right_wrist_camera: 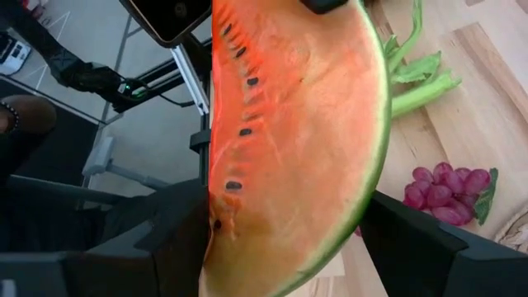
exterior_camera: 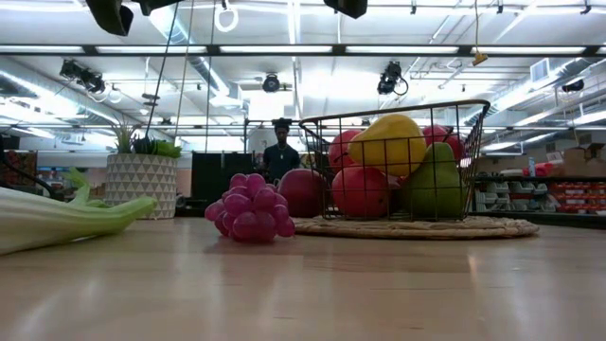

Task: Build produce basket
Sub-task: Put the red watermelon into the gold wire basket

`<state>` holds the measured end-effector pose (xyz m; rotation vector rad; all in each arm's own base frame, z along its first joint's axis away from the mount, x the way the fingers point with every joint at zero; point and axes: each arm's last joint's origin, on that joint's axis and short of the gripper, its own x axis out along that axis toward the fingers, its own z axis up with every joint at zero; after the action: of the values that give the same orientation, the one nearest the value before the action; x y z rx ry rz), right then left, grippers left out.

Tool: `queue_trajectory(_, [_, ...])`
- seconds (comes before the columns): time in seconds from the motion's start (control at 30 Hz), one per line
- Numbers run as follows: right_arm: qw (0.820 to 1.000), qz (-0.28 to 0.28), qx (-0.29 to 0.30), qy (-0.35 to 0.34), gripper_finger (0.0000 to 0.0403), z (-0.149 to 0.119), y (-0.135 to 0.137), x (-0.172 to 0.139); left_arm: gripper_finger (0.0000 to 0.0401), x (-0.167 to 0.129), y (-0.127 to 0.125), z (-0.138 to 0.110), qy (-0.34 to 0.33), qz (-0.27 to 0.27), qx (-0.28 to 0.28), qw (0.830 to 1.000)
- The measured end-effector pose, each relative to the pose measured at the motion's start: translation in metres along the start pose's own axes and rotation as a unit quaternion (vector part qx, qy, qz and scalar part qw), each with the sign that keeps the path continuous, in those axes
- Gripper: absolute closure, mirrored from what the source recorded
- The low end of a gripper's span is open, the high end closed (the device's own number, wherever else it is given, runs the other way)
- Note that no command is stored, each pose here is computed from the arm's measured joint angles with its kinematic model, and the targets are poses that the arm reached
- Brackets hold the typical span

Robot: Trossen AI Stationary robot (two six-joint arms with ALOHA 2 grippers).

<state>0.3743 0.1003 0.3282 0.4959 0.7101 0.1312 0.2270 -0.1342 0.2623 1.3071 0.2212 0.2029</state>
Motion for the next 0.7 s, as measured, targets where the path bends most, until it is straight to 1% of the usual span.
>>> queue_trajectory(0.17, [1.0,-0.001,0.0,0.0,0.0111,0.0002,-0.0004,0.0,0.0156,0.0,-0.0022,-0.0007,0.002,-0.008,0.008,1.0])
queue_trajectory(0.33, [1.0,0.0,0.002,0.0,0.0109,0.0002,-0.0004,0.0,0.019,-0.0003,-0.0032,-0.0008,0.003,-0.012,-0.005,1.0])
queue_trajectory(0.43, [1.0,0.001,0.002,0.001,0.0106,0.0001,-0.0003,0.0,0.0194,-0.0002,-0.0033,-0.0008,0.003,-0.012,-0.007,1.0])
queue_trajectory(0.6, [1.0,0.008,0.007,0.006,0.0102,0.0,-0.0001,-0.0001,0.0183,-0.0003,-0.0032,-0.0006,0.001,-0.012,-0.01,1.0])
queue_trajectory(0.7, [1.0,0.01,0.015,0.007,0.0094,0.0012,-0.0019,-0.0003,0.0184,-0.0003,-0.0032,-0.0006,0.002,-0.012,-0.01,1.0])
